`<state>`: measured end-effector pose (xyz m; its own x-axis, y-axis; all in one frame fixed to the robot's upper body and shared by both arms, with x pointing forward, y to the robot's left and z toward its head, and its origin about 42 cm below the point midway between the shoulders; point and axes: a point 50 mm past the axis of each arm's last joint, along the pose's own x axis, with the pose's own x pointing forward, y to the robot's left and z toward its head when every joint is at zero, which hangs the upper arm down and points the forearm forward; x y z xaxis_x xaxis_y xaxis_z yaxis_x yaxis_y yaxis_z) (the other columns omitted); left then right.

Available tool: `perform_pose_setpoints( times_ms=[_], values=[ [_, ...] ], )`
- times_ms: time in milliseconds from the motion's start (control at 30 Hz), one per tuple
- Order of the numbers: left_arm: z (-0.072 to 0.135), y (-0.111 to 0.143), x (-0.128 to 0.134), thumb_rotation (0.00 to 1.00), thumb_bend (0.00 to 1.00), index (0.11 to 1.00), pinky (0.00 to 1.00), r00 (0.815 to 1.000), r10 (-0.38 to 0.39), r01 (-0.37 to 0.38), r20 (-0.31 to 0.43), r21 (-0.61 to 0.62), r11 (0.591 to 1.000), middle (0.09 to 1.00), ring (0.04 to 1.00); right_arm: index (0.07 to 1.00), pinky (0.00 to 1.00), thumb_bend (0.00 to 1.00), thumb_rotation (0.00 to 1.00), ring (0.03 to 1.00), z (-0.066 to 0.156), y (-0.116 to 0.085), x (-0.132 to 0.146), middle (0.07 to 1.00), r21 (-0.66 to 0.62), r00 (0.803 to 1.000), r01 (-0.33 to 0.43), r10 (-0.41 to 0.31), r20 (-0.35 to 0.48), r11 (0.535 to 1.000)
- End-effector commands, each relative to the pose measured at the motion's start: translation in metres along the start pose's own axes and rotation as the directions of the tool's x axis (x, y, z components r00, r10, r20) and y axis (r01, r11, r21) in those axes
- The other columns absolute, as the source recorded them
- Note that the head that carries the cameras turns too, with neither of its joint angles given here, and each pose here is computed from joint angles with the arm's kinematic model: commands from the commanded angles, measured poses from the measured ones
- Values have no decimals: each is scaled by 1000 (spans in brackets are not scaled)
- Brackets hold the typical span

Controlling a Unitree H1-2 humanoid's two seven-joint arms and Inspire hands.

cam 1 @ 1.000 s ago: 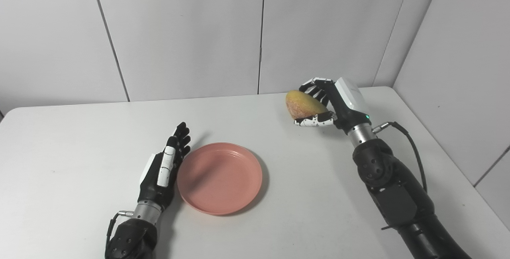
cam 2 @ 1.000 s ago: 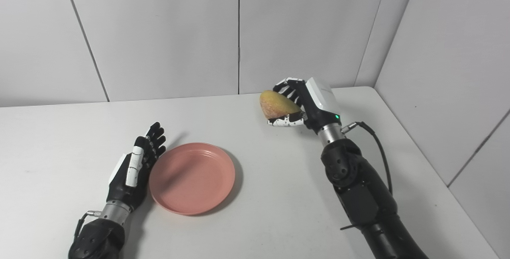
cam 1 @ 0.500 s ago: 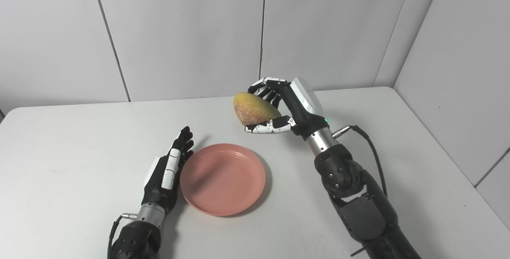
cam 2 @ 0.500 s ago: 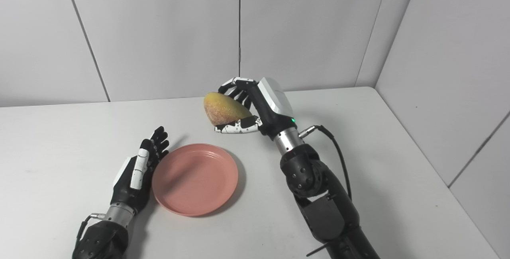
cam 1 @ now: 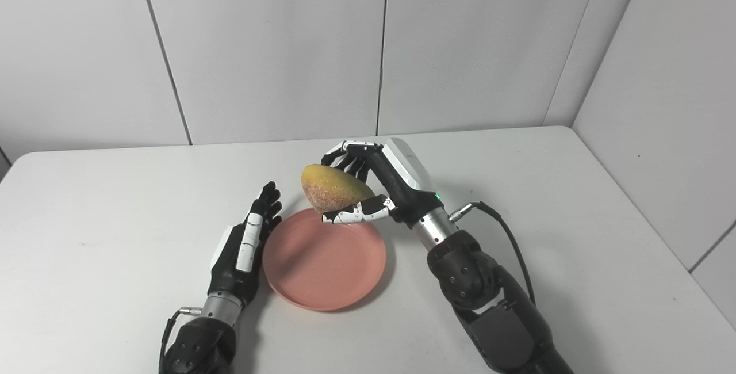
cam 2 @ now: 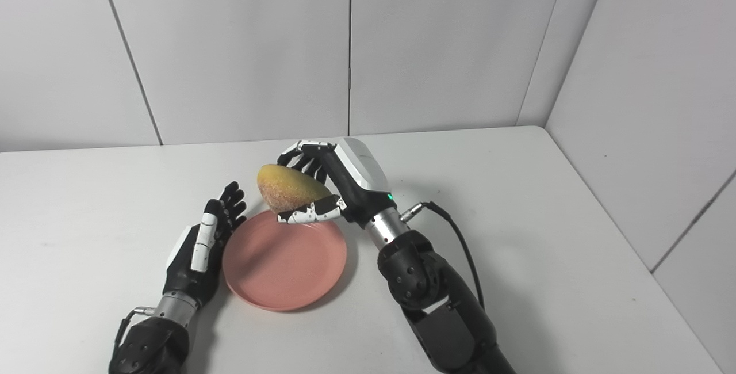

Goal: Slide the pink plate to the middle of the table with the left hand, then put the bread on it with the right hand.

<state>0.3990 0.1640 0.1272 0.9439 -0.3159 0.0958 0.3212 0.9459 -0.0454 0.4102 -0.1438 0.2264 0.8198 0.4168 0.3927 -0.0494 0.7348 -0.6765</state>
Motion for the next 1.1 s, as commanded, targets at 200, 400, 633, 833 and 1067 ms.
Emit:
perform_pose_setpoints(
  times_ms=[200,400,633,833,1067],
  values=[
    [-3,-16,-2,1000,805,951,1000,1000,-2,2,4,-26,1000,978,1000,545,375,510,0,408,5,-1,-4,470,-5,997,-22,22,77,1000],
    [-2,-22,0,1000,782,938,1000,999,12,-10,31,-47,999,964,1000,548,369,509,0,404,-4,2,-11,463,-21,996,-60,61,57,998],
    [0,-28,2,1000,748,928,1000,999,30,-28,39,-55,998,958,986,546,352,509,0,401,-12,4,-19,468,-31,993,-87,89,74,996],
    [1,-32,2,1000,708,912,1000,998,47,-44,47,-63,997,943,974,548,328,508,0,392,-15,11,-21,467,-63,989,-115,121,89,991],
    [2,-31,1,1000,699,911,1000,998,48,-45,48,-62,997,945,973,546,379,509,0,404,-21,22,-21,474,-66,989,-126,130,68,990]
  ],
)
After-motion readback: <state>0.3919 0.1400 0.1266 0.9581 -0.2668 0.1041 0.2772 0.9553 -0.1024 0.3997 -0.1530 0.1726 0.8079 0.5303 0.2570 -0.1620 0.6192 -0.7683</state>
